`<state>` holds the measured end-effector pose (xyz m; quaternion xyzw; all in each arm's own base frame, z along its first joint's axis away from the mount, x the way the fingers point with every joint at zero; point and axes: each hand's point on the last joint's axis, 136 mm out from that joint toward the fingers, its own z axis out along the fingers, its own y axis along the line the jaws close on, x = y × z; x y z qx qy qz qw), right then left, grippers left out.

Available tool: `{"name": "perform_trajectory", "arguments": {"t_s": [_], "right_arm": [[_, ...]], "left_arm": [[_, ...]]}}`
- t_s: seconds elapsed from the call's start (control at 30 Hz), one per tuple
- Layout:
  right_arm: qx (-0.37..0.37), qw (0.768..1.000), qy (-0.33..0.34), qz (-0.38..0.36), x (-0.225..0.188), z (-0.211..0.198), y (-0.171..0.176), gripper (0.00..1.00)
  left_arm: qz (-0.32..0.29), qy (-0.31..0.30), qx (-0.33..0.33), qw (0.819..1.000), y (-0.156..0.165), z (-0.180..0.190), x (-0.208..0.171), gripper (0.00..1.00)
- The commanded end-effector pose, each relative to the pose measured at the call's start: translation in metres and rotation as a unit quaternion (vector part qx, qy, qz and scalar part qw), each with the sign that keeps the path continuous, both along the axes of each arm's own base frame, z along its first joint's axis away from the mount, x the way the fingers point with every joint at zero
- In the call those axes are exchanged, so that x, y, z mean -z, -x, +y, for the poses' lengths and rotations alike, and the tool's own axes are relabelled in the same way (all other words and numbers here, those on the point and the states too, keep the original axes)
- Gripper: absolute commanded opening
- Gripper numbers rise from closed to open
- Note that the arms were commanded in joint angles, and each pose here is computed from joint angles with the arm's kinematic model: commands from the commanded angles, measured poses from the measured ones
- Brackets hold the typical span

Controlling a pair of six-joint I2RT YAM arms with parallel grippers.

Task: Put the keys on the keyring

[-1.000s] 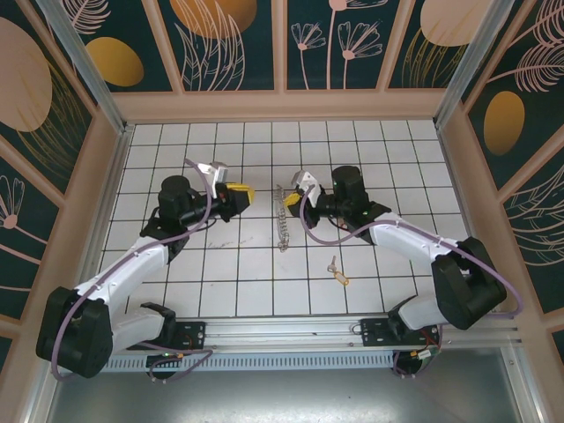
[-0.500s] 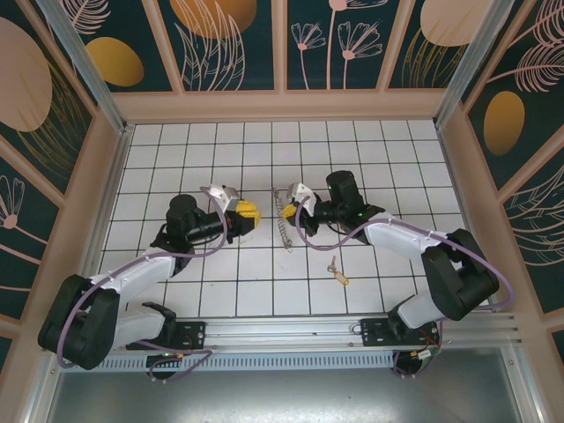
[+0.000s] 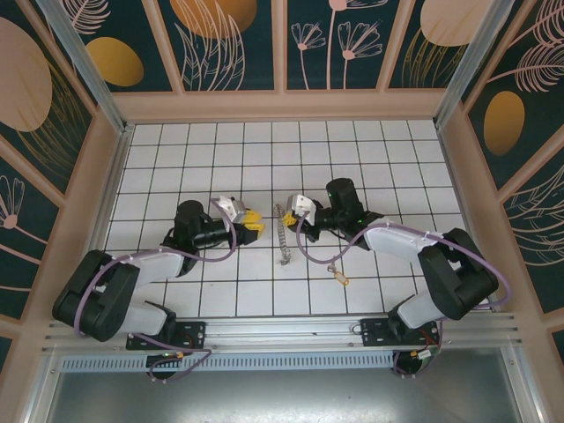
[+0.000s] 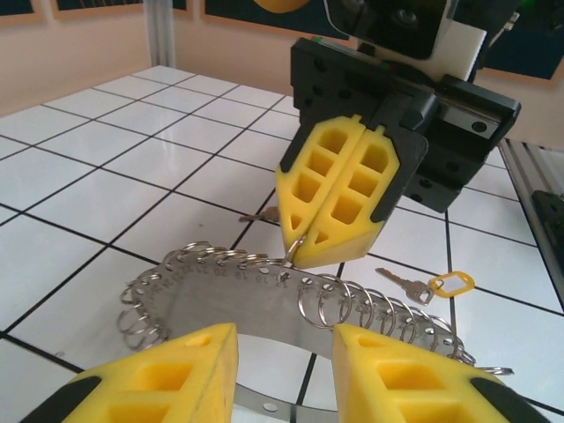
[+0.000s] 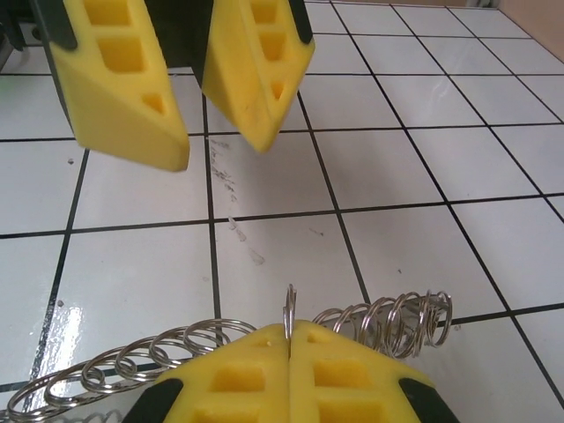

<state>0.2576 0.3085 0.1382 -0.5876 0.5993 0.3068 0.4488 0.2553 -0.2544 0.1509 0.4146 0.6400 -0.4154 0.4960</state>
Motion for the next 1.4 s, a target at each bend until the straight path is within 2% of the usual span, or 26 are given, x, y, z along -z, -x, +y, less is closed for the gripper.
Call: {"name": "perform_trajectory", "arguments": {"t_s": [0.0,0.2,0.43,0.67,1.37], "right_arm": [[-0.014,1.0,0.007,-0.022,0.01,0.001,0.004,0.0],[-0.031,0.999,0.005,-0.027,0.005,0.001,0.008,0.0],[-0.044,0.999,-0.001,-0.024,-0.001,0.0,0.011,0.0],[-0.044,0.999,-0.011,-0.021,-0.007,-0.002,0.009,0.0],[-0.063,0.997,-0.046,-0.008,-0.028,-0.002,0.013,0.0]], "left_arm": [[-0.053,0.007,0.032,0.998,0.005,-0.007,-0.006,0.35],[-0.1,-0.001,0.052,0.994,0.003,-0.013,-0.009,0.35],[-0.113,-0.011,0.066,0.991,-0.007,-0.025,-0.008,0.33],[-0.108,-0.033,0.085,0.99,-0.008,-0.034,0.003,0.32],[-0.096,-0.044,0.106,0.989,-0.007,-0.046,0.011,0.29]]}}
